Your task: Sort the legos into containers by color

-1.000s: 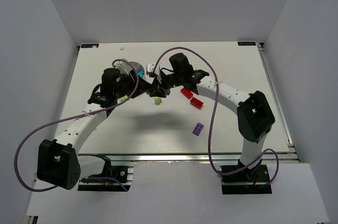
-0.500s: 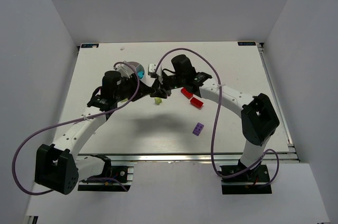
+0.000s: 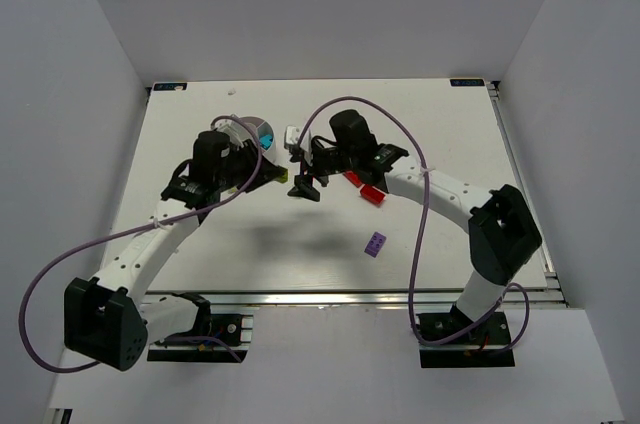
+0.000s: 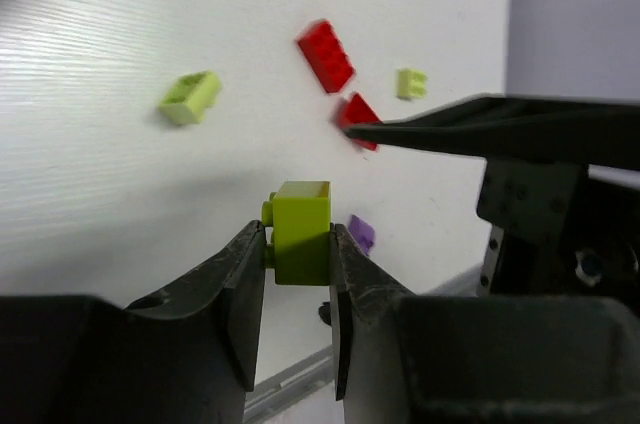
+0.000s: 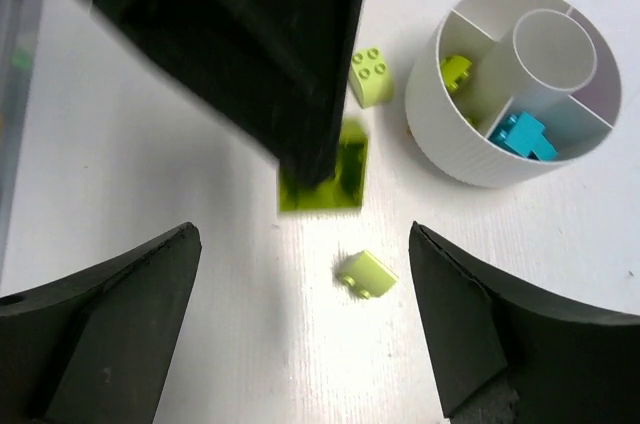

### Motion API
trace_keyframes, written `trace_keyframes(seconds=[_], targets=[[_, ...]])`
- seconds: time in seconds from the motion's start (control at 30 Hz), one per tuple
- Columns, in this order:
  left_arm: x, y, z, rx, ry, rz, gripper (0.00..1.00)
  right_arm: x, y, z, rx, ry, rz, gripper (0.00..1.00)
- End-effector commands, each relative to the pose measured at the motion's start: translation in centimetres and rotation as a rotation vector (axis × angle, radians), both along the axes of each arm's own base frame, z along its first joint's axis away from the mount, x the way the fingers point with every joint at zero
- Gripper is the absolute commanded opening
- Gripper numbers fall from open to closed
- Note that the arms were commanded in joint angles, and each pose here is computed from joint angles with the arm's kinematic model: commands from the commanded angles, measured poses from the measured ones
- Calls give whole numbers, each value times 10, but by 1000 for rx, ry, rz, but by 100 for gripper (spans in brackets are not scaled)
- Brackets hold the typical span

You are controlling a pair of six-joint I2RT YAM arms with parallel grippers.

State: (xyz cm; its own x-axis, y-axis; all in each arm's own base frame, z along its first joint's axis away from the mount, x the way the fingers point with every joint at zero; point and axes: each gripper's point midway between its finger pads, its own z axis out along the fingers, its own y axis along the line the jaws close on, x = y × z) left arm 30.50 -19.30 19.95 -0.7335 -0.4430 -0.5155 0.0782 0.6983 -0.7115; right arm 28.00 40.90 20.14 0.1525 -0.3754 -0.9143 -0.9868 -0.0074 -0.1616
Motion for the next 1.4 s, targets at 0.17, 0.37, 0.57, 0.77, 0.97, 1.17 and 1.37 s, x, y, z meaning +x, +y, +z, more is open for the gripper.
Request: trace_keyframes(seconds=[0.17, 0.37, 0.57, 0.77, 0.97, 1.17, 1.37], targets=[[41, 86, 6, 463, 161, 259, 0, 17, -45, -1, -84, -184, -96, 89], [70, 100, 9, 620, 244, 220, 0, 11, -66, -4, -92, -131, -80, 53], [90, 102, 7, 689, 270, 188, 0, 11, -77, -7, -97, -55, -90, 0], [89, 98, 0, 681, 290, 164, 0, 12, -81, -8, -92, -49, -94, 0], [84, 99, -5, 681, 292, 164, 0, 14, -78, -5, -84, -45, -92, 0], [83, 102, -4, 695, 287, 171, 0, 13, -78, -5, -83, -34, -92, 0], [82, 103, -4, 700, 278, 172, 0, 13, -77, -7, -86, -26, -91, 0]])
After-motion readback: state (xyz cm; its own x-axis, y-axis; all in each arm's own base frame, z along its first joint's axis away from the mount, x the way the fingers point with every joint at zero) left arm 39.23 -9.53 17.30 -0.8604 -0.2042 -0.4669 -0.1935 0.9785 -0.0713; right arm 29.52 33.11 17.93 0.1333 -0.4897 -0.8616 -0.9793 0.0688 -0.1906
